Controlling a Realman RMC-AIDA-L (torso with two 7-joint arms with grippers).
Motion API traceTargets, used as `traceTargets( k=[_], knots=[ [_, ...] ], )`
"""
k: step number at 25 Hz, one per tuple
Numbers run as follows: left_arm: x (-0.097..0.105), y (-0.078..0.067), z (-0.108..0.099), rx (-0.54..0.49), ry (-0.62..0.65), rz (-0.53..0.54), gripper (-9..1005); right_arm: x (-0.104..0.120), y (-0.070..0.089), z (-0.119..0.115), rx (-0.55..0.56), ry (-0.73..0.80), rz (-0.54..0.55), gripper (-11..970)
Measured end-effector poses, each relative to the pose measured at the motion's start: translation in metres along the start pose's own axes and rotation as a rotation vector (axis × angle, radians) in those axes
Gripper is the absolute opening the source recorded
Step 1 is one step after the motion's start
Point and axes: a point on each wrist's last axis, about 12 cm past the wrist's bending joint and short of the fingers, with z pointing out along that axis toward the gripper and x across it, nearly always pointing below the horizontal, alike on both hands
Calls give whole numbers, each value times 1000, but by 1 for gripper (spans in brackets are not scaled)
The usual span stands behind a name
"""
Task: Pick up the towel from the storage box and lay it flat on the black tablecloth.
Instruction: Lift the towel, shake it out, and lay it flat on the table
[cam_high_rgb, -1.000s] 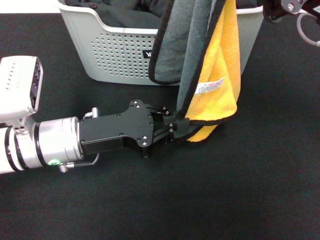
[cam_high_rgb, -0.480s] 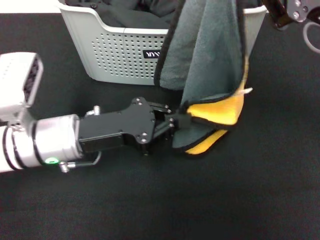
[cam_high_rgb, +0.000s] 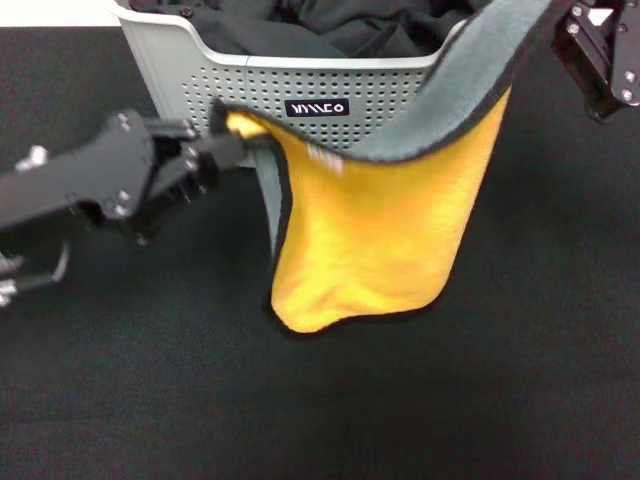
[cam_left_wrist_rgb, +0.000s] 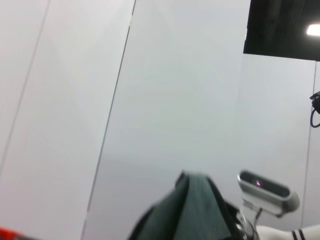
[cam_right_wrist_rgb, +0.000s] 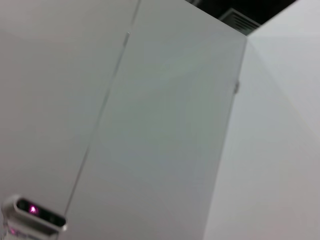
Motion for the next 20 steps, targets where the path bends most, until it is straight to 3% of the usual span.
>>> traceTargets(
  k=[11,15,20],
  knots=[
    [-66,46,12,-43,-59,104,38,3,-13,-1,34,73,2,16],
    [-66,53,11,-81,-9,94,43,9,-8,-6,36,97,18,16],
    [-60,51,8,-78,34,78,48,12,2,-18,46,110,40,16]
  ],
)
